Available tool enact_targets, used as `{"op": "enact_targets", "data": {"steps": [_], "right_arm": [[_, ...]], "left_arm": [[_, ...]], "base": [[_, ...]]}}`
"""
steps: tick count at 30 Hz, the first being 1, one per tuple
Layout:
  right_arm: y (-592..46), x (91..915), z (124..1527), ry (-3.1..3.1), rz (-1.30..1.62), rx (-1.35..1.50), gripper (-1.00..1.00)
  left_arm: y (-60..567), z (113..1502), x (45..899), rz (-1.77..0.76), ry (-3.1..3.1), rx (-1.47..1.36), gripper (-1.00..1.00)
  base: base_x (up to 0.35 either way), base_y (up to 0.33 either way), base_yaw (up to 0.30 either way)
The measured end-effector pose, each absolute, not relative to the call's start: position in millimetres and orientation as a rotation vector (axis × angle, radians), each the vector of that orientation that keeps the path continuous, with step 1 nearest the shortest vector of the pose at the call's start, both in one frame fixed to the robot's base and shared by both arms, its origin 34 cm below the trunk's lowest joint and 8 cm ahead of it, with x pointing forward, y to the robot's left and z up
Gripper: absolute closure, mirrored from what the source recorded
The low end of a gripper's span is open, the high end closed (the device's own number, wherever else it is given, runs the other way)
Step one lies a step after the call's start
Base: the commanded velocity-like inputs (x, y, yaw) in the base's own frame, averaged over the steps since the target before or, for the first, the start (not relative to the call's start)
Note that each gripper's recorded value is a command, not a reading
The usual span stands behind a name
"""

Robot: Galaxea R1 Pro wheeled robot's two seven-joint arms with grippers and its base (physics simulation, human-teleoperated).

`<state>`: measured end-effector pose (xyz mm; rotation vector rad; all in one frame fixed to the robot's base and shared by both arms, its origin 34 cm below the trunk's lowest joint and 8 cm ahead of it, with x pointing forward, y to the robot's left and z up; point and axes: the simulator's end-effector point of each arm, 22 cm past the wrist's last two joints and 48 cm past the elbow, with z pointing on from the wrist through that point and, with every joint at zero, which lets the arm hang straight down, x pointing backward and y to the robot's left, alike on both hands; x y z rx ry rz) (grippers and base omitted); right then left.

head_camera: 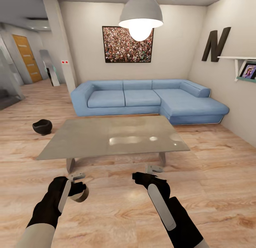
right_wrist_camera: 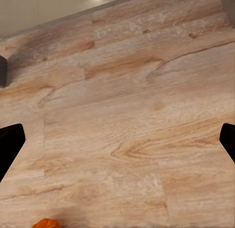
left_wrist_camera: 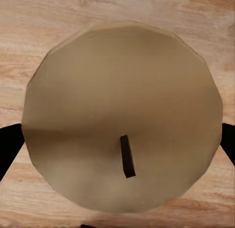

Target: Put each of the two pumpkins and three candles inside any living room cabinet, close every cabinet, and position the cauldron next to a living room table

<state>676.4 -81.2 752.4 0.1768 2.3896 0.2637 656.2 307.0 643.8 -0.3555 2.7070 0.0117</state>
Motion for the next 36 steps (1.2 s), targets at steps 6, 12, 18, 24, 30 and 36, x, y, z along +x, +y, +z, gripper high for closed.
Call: {"op": "enact_targets", "data": {"steps": [6, 12, 18, 24, 30, 36], "right_arm": [[-80, 676, 756, 2.384, 0.268, 0.177, -1.00], [-80, 676, 760, 2.376, 0.270, 0.175, -1.00], [-79, 676, 763, 2.371, 0.272, 0.173, -1.00], [-79, 675, 762, 2.375, 0.268, 0.172, -1.00], [-76, 674, 764, 2.371, 0.270, 0.164, -1.00], [-75, 674, 768, 2.365, 0.270, 0.160, -1.00]], "left_arm": [[308, 647, 657, 0.011, 2.700, -0.355, 1.00], [306, 651, 658, 0.008, 2.692, -0.354, 1.00], [306, 655, 659, 0.007, 2.685, -0.352, 1.00], [306, 658, 660, 0.006, 2.678, -0.351, 1.00], [307, 662, 661, 0.006, 2.673, -0.352, 1.00], [308, 665, 661, 0.006, 2.666, -0.352, 1.00]], "base": [[-0.322, 0.000, 0.209], [-0.146, 0.000, 0.209], [-0.003, 0.000, 0.209], [0.000, 0.000, 0.209], [0.000, 0.000, 0.209], [0.000, 0.000, 0.209]]}}
